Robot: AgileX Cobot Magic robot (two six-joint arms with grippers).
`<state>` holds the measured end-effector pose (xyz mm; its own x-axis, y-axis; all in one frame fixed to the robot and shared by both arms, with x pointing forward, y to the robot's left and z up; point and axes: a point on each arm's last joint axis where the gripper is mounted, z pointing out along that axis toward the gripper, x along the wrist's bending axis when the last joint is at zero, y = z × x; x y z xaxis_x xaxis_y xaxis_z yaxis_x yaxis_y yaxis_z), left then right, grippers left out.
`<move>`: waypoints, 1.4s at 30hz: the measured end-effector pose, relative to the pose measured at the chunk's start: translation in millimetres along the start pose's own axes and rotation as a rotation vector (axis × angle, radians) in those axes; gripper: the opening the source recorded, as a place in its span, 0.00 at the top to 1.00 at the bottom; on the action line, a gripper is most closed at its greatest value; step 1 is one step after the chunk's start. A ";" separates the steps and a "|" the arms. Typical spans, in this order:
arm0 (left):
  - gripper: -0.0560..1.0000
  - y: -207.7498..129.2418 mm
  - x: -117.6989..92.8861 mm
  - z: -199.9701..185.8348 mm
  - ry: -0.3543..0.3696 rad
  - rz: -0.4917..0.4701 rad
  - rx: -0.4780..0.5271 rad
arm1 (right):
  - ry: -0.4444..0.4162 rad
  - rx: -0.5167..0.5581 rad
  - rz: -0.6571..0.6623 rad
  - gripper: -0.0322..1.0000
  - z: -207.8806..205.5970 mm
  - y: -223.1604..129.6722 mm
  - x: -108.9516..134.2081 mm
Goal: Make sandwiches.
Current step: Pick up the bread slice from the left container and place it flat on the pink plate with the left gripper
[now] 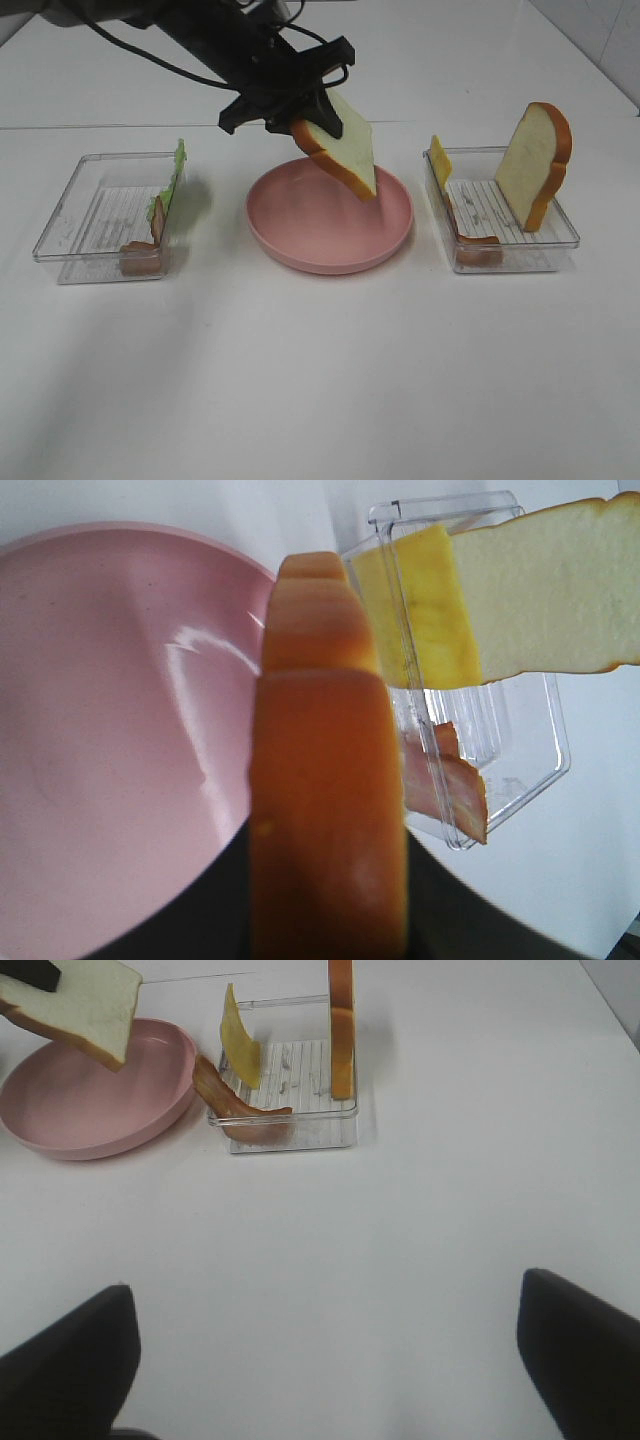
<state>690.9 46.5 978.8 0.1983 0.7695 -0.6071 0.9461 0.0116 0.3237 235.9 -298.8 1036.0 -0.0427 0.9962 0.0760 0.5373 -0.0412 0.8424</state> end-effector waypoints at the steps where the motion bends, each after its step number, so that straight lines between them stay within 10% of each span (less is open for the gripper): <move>1: 0.74 -2.4 -1.2 12.8 -0.002 0.008 0.008 | 0.000 0.000 0.000 0.04 0.0 0.0 0.0; 26: 0.74 -16.8 22.1 63.9 0.034 -0.066 0.079 | 0.000 0.000 0.000 0.04 0.0 0.0 0.0; 31: 0.59 -16.8 22.3 62.8 0.048 -0.045 0.092 | 0.000 0.000 0.000 0.04 0.0 0.0 0.0; 33: 0.24 -14.4 19.6 59.7 0.064 -0.005 0.119 | 0.000 0.000 0.000 0.04 0.0 0.0 0.0; 36: 0.07 -10.0 13.8 52.5 0.077 0.037 0.134 | 0.000 0.000 0.000 0.04 0.0 0.0 0.0; 42: 0.01 -0.4 2.8 33.4 0.132 0.106 0.150 | 0.000 0.000 0.000 0.04 0.0 0.0 0.0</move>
<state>699.6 27.2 952.8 0.2724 0.8387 -0.4716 0.9512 -0.1609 0.2633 235.9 -298.8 1036.0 -0.0427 0.9962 0.0760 0.5373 -0.0412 0.8424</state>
